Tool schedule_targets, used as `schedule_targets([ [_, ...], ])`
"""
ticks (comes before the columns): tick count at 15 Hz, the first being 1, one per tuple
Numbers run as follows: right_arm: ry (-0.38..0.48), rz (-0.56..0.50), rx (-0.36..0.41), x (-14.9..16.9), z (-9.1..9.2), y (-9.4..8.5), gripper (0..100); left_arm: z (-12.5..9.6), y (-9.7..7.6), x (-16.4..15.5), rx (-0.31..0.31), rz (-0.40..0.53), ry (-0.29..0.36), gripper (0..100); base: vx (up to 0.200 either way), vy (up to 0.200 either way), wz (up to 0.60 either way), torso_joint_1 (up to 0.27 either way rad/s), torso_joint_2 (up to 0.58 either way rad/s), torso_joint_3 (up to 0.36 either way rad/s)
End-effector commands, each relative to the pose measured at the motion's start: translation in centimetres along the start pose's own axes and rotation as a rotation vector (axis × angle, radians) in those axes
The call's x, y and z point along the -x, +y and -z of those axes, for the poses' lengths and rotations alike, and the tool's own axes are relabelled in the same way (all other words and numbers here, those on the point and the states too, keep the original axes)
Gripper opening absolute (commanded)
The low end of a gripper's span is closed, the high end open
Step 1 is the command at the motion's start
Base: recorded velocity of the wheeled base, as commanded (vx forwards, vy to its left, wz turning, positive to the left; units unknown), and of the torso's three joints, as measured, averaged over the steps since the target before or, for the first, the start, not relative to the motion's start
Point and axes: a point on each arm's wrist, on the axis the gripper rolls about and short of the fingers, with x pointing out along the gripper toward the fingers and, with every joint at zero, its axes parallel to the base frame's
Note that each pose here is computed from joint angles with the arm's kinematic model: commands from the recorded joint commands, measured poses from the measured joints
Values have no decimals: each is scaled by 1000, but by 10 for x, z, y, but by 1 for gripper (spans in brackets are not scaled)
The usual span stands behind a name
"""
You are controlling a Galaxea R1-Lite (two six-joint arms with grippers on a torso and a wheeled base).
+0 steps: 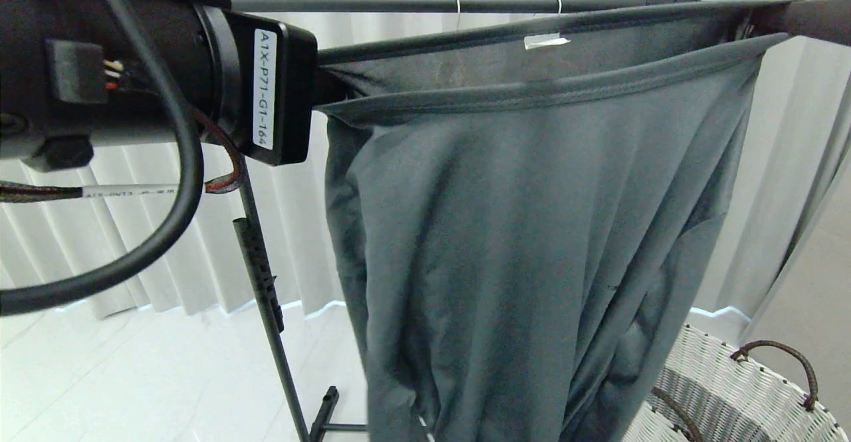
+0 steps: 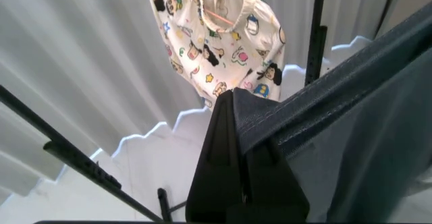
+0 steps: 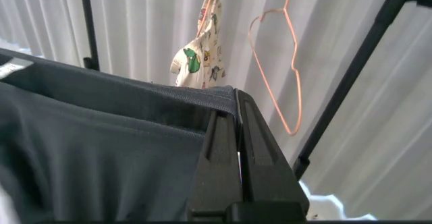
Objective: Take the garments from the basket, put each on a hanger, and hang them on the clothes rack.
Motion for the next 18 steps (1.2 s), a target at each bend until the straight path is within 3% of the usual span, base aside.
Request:
schedule_targets([
  [1,-10,1,9,0,-4,0,0,-3,1,2,-1,-2,-13,0,0,0,0,0,0,0],
  [8,-3,-2,61,9,-9,-2,0,-5,5,8,-52,-7,-29,0,0,0,0,0,0,0],
  [11,58,-10,89,30,-11,-6,0,-4,5,8,-58,-5,-27,0,0,0,0,0,0,0],
  [12,105,-54,98,46,-14,-6,0,-5,4,7,-55,-5,-30,0,0,0,0,0,0,0],
  [15,234,-394,95,95,-20,-3,0,-16,-4,-10,-9,-12,-119,0,0,0,0,0,0,0],
  [18,291,-671,44,105,-17,7,0,-26,-11,-25,30,5,-212,0,0,0,0,0,0,0],
])
